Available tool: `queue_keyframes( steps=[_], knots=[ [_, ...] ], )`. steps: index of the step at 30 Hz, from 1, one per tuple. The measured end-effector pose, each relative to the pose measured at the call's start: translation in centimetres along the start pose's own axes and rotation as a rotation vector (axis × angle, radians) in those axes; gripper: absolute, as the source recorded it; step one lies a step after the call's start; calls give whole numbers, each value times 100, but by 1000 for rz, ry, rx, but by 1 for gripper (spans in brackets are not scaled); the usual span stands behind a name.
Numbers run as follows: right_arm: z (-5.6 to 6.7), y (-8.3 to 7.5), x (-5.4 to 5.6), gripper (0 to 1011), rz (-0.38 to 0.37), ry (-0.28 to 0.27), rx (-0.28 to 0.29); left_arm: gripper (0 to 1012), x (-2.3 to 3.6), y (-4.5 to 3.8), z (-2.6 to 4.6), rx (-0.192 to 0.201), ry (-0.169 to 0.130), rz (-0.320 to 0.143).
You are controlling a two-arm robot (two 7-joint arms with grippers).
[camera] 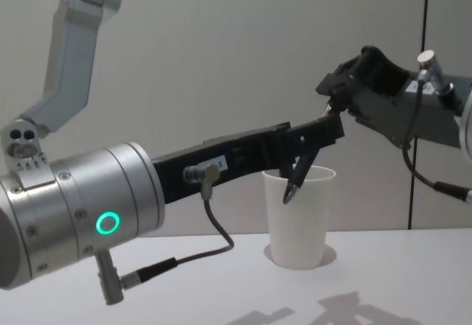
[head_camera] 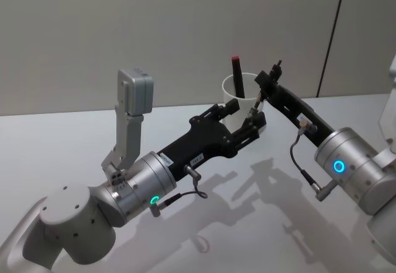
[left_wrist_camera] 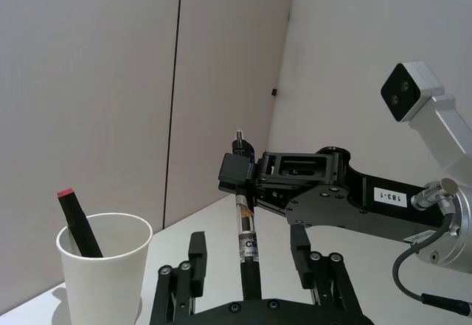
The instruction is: Place the pen into the pen holder.
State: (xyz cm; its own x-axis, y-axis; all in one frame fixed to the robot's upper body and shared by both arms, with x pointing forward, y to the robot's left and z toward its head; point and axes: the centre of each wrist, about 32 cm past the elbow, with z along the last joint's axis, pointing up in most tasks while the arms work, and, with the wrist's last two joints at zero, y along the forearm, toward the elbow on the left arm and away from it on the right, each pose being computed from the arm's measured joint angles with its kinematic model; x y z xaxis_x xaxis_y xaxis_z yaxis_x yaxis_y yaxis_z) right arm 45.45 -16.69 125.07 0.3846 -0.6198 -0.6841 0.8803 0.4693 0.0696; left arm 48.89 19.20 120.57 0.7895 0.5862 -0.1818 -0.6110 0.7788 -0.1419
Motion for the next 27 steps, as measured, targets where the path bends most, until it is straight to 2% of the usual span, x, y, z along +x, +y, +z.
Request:
queue_keyframes(
  steps=[9,12,18,23,27],
  knots=[
    [0,0,-2,143,1,0,0,941,0,0,0,0,0,0],
    [1,0,-1,143,1,0,0,999,0,0,0,0,0,0],
    [19,-2,14,143,7,-15,10,1001,0,0,0,0,0,0],
    [51,-5,48,143,9,-49,25,1001,0,0,0,0,0,0],
    [105,-12,99,144,1,-97,46,1001,0,0,0,0,0,0]
  ],
)
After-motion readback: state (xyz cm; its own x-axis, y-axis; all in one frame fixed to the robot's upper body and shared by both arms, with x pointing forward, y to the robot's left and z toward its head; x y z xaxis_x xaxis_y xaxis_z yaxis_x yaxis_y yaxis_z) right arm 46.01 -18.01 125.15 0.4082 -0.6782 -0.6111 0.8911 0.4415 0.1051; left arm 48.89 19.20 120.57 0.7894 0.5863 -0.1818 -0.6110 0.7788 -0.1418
